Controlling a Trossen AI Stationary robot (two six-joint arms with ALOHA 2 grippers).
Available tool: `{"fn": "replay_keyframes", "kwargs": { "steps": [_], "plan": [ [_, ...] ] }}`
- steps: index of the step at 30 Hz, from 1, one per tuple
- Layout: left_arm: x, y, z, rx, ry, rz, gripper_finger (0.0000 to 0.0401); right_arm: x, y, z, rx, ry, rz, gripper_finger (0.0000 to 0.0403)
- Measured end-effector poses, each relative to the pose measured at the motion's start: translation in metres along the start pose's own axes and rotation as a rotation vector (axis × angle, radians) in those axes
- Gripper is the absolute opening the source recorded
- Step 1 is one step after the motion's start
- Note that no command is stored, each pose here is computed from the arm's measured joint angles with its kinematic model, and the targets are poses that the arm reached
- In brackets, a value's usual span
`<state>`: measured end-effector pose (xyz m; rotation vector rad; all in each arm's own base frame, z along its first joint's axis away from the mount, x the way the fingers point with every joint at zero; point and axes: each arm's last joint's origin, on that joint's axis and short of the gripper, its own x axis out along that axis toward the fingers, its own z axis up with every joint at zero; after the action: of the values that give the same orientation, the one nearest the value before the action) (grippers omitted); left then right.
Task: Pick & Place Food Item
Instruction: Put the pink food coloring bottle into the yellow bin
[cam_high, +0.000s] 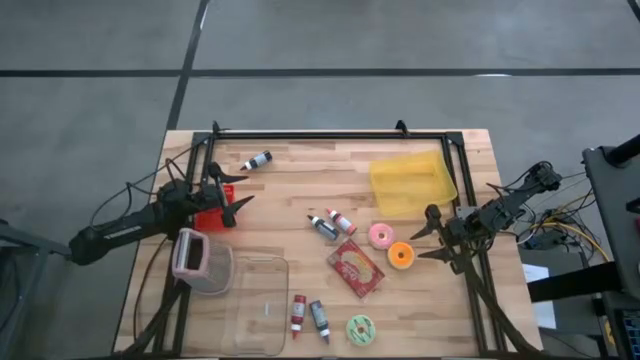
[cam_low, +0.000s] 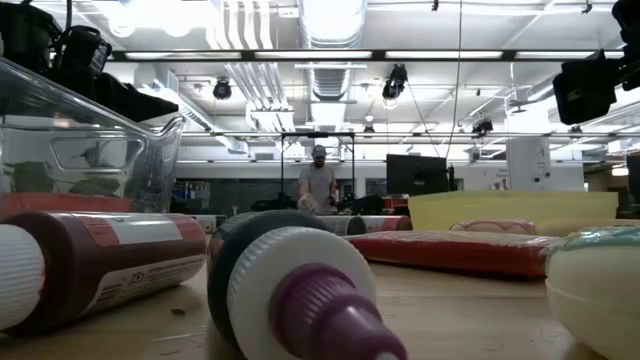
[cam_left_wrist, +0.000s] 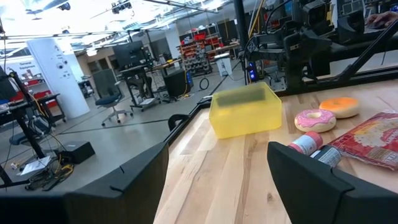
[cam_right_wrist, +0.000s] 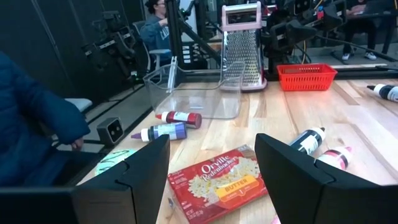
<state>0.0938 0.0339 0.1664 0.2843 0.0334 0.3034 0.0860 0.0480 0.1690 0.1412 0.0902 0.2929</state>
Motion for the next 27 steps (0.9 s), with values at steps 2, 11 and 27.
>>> {"fn": "replay_keyframes", "kwargs": {
  "steps": [2, 11, 27],
  "plan": [
    [0.0, 0.0, 0.0, 0.0, 0.0, 0.0, 0.0278, 0.0, 0.0, 0.0, -0.001, 0.0, 0.0, 0.0233],
    [0.0, 0.0, 0.0, 0.0, 0.0, 0.0, 0.0278, 0.0, 0.0, 0.0, 0.048, -0.004, 0.001, 0.0233],
    [0.0, 0.0, 0.0, 0.0, 0.0, 0.001, 0.0278, -0.001, 0.001, 0.012, -0.092, -0.118, -0.004, 0.0233]
  ]
}}
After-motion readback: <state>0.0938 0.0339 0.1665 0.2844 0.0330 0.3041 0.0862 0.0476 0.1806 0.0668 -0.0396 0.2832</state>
